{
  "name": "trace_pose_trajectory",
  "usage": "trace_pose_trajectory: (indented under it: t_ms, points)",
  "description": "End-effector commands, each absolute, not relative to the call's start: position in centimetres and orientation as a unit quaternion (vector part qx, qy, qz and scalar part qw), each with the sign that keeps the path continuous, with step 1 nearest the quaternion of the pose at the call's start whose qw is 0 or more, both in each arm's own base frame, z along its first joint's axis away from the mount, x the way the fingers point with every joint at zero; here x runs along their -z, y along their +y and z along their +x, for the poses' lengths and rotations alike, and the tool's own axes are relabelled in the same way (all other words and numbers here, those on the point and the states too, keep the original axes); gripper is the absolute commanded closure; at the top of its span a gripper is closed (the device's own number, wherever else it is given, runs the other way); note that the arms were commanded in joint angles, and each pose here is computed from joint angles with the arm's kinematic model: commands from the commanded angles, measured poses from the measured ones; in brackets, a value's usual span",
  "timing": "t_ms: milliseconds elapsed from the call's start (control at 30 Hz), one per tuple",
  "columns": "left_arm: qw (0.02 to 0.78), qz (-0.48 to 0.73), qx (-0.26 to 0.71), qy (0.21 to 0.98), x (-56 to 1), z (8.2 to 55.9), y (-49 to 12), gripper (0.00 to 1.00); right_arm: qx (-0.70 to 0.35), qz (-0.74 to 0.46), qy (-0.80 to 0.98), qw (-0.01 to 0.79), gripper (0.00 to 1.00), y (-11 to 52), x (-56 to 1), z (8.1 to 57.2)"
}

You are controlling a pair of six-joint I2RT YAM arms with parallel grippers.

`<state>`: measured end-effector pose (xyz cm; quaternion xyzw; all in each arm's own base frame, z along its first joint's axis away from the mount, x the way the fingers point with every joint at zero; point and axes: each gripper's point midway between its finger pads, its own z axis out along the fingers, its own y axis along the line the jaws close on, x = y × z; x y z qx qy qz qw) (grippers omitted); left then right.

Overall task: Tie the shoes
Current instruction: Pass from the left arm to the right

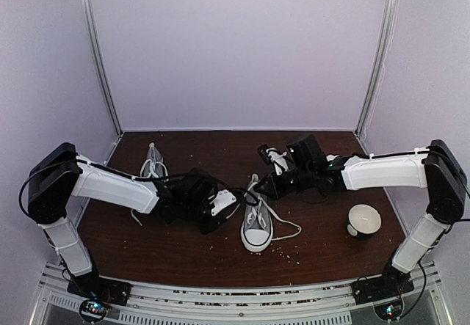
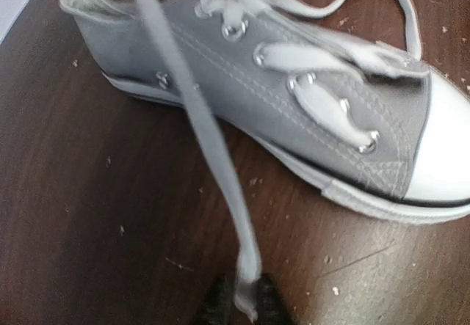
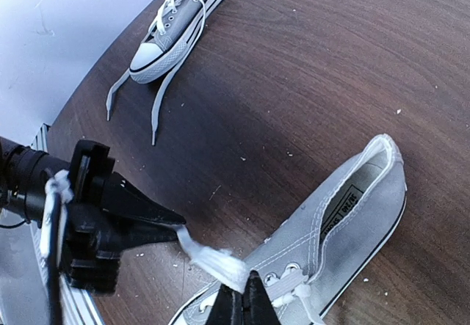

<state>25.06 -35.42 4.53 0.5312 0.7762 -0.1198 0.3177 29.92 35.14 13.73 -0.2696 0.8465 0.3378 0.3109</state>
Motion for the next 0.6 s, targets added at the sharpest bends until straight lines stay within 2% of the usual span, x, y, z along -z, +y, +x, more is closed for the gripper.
trace_pose_trajectory:
  t_ms: [0, 33, 133, 200, 300, 367, 433, 567]
  points:
    - [0.422, 0.499, 0.167, 0.739, -10.7, 27.3, -39.2, 0.58, -0.358, -0.203, 0.854, 0.317, 1.0, 34.9, -14.8, 30.8]
    - [0.437, 0.485, 0.172, 0.737, -11.4, 27.5, -39.2, 0.47, -0.358, -0.194, 0.858, 0.314, 1.0, 34.9, -14.7, 30.9]
    - [0.479, 0.445, 0.195, 0.731, -13.3, 28.0, -39.4, 0.36, -0.356, -0.162, 0.867, 0.308, 1.0, 34.7, -14.5, 31.3]
    - [0.503, 0.421, 0.221, 0.722, -14.7, 28.3, -40.7, 0.34, -0.364, -0.146, 0.867, 0.306, 1.0, 34.8, -14.7, 31.4]
    - [0.515, 0.339, 0.242, 0.749, -14.3, 29.9, -41.3, 0.35, -0.372, -0.124, 0.869, 0.302, 1.0, 34.7, -14.7, 31.6]
    - [0.533, 0.303, 0.291, 0.735, -14.5, 29.4, -41.9, 0.35, -0.373, -0.12, 0.868, 0.303, 1.0, 34.7, -14.8, 31.4]
    - [0.555, 0.302, 0.318, 0.707, -14.5, 28.3, -42.9, 0.34, -0.371, -0.115, 0.87, 0.305, 1.0, 34.5, -14.6, 31.4]
    - [0.556, 0.326, 0.312, 0.698, -13.2, 27.5, -44.9, 0.34, -0.374, -0.119, 0.868, 0.303, 1.0, 34.6, -14.4, 31.3]
